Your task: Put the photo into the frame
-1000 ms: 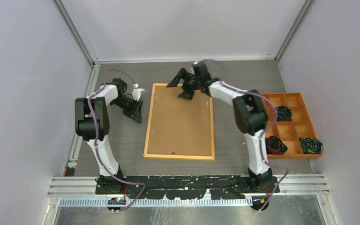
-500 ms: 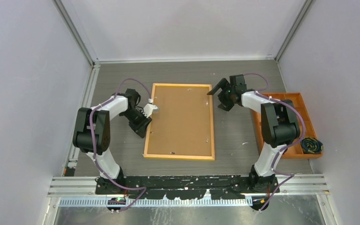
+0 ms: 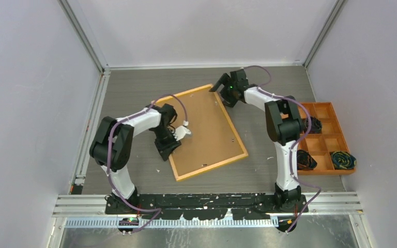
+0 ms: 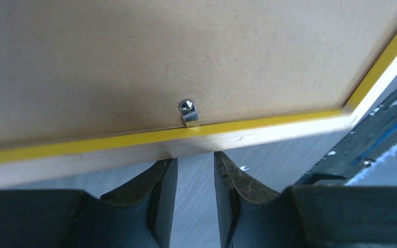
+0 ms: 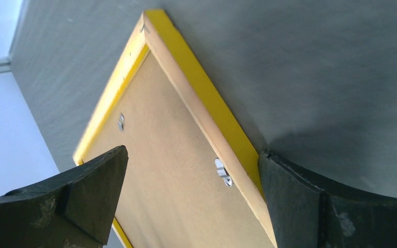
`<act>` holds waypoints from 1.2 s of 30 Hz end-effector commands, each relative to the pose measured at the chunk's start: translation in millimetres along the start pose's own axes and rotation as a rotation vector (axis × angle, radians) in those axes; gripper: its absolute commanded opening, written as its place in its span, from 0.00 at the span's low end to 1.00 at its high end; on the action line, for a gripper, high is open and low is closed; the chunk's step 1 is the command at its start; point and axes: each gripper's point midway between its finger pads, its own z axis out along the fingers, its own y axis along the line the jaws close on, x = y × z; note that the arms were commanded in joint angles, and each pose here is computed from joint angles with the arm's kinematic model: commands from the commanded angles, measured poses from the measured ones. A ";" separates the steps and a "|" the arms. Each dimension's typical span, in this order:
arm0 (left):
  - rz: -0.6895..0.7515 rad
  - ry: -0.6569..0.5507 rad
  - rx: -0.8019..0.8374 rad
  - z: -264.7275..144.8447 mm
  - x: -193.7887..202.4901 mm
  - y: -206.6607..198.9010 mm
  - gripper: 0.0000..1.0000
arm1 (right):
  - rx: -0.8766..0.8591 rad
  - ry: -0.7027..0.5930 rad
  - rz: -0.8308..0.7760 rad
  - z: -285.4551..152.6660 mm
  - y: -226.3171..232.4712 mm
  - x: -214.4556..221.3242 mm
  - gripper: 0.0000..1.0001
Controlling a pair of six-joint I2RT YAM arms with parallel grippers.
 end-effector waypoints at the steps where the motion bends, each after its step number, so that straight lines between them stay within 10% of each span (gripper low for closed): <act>1: 0.114 -0.070 0.048 22.3 -63.7 -29.8 0.35 | -0.127 0.206 -0.078 21.9 81.7 81.0 1.00; 6: 0.211 -0.018 0.157 34.6 -83.2 -81.4 0.50 | -0.170 0.271 -0.196 28.9 123.6 99.7 1.00; 18: 0.228 -0.128 0.226 -63.2 -51.7 -82.6 0.75 | -0.044 -0.057 -0.136 -90.9 68.2 -62.3 1.00; 29: -0.475 -0.424 -0.376 -164.6 -24.8 209.2 0.70 | 0.068 -0.051 0.022 -203.2 -46.4 49.9 1.00; 36: -0.643 -0.421 -0.425 -133.6 4.1 269.4 0.60 | 0.086 -0.012 0.093 -242.3 -94.6 105.1 1.00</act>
